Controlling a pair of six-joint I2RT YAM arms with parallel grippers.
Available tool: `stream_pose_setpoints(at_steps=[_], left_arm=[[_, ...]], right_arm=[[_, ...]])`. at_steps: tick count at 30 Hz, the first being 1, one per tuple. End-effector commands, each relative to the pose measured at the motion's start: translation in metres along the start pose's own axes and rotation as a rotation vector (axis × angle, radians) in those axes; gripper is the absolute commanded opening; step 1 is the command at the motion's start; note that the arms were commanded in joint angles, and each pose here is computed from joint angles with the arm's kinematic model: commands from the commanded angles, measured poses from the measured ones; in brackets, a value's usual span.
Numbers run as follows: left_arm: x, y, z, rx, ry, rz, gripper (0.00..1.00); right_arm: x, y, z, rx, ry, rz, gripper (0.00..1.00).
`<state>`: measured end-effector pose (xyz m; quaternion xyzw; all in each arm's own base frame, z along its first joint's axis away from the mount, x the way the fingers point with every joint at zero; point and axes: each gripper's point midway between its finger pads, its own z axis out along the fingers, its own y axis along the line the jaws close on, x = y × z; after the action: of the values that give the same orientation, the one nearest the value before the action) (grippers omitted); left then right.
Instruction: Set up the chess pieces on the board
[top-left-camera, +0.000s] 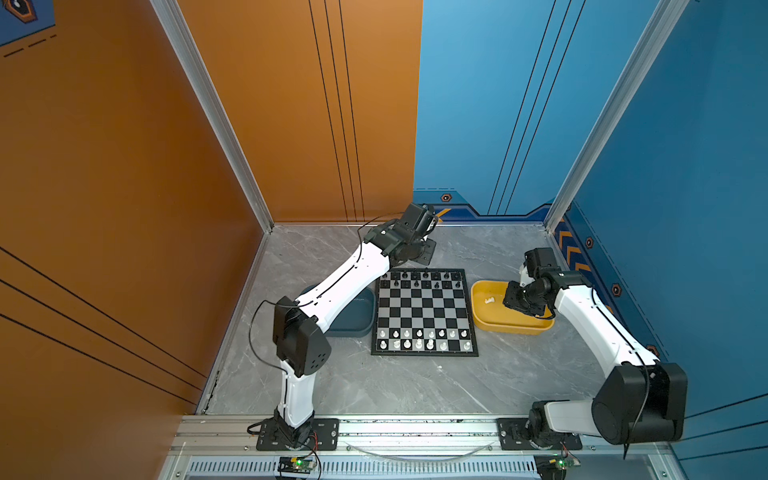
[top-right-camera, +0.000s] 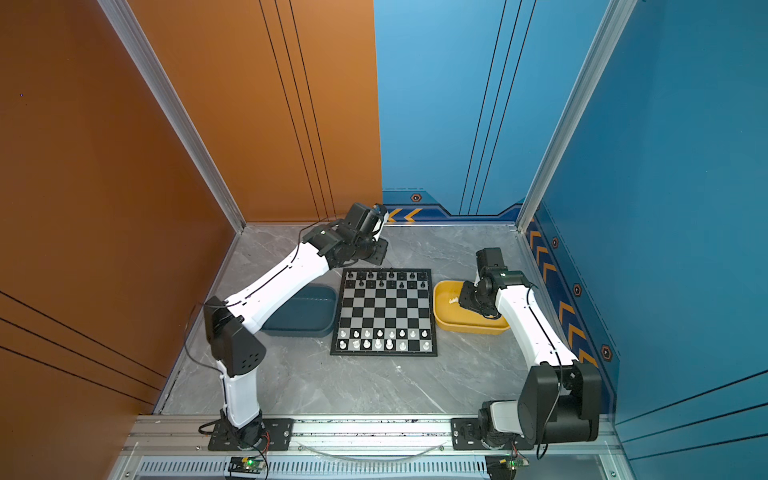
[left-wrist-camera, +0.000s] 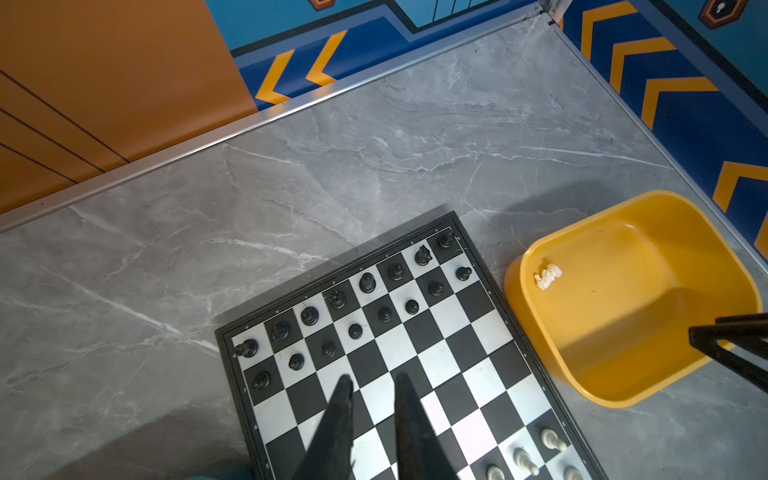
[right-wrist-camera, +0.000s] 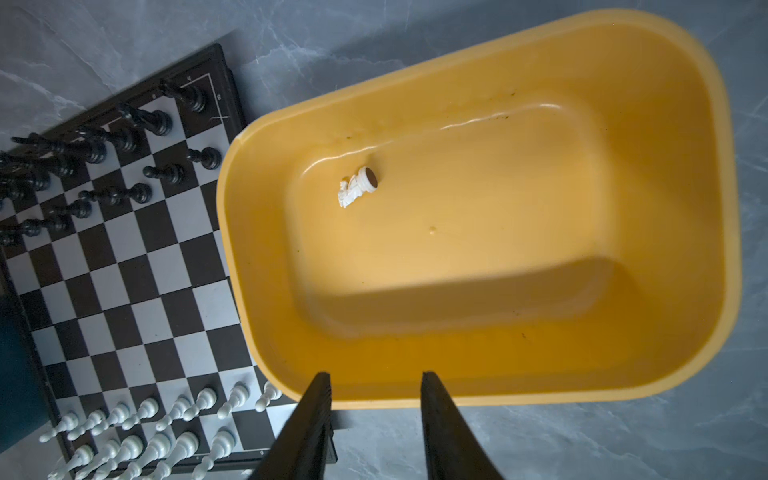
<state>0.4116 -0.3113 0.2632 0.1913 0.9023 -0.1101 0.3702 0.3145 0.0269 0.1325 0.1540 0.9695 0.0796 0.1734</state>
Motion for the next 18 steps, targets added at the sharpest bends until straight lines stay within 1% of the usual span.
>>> stream_pose_setpoints(at_steps=[1,5,10,18], left_arm=[[0.003,0.022,-0.019,-0.029,-0.042,-0.065,0.21],[0.013,0.050,-0.028,-0.028,-0.061,-0.144,0.21],[0.017,0.073,-0.028,-0.042,-0.070,-0.187,0.21],[0.019,0.077,-0.003,-0.035,-0.040,-0.214,0.21]], right_arm=[[-0.012,-0.003,0.006,0.019,0.016,-0.028,0.41],[-0.019,0.001,0.025,0.004,0.066,-0.033,0.40],[-0.029,0.002,0.050,0.008,0.118,-0.035,0.40],[-0.035,0.004,0.078,0.005,0.164,-0.032,0.39]])
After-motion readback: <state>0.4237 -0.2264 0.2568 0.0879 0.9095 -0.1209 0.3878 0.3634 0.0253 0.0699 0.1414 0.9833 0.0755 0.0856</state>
